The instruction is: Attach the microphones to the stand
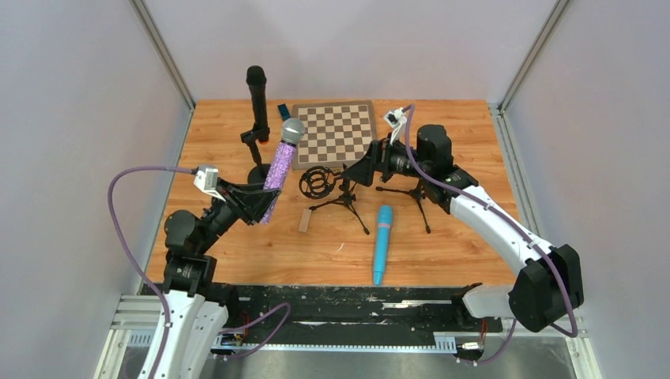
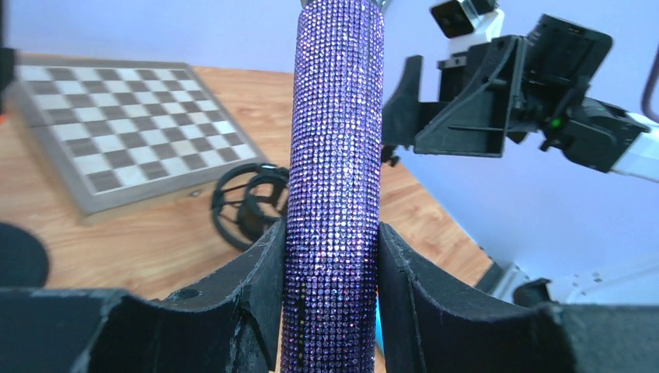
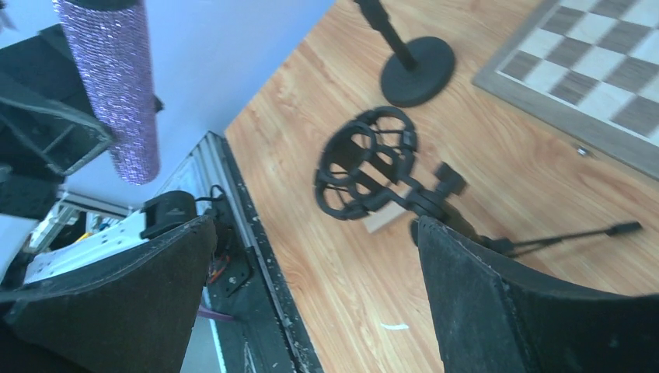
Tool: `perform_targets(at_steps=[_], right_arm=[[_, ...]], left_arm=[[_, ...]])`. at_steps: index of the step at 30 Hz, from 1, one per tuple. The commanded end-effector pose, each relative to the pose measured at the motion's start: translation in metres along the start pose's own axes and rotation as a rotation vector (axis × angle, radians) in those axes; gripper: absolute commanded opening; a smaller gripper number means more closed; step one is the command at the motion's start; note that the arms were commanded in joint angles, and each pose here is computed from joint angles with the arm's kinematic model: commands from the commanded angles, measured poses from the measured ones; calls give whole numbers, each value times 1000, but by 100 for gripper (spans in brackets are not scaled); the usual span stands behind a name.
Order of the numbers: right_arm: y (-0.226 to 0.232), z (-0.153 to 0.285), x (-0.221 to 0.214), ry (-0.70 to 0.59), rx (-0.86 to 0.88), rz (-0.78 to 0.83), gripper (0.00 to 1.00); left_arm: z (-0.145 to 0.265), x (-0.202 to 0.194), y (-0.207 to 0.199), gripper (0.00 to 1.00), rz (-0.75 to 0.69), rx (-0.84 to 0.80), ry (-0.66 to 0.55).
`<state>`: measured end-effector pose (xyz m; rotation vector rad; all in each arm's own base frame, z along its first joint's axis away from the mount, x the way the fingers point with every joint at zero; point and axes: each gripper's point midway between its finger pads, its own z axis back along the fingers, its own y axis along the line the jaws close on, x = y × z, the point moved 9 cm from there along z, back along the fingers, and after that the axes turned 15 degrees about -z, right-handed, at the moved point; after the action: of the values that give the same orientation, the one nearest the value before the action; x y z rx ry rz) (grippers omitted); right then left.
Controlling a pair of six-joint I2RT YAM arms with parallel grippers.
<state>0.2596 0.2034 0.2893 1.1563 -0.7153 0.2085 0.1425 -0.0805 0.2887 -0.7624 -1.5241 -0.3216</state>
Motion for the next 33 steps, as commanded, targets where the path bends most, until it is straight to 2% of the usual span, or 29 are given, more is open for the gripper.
perform_targets(at_steps=[1,14,23,33], right_arm=[[33,0,8,-65,166,28,100],[68,11,3,-153,448,78,98],[76,18,-4,-187,561,63,92],[88,3,-5,-163,658,36,81]], left_arm=[[-18,31,-21,0,-23,-168,-159],[-79,46,-65,0,41,-370,-250],[-84,33,-66,0,82,-370,-265],[-84,27,-67,0,103,-386,-267]])
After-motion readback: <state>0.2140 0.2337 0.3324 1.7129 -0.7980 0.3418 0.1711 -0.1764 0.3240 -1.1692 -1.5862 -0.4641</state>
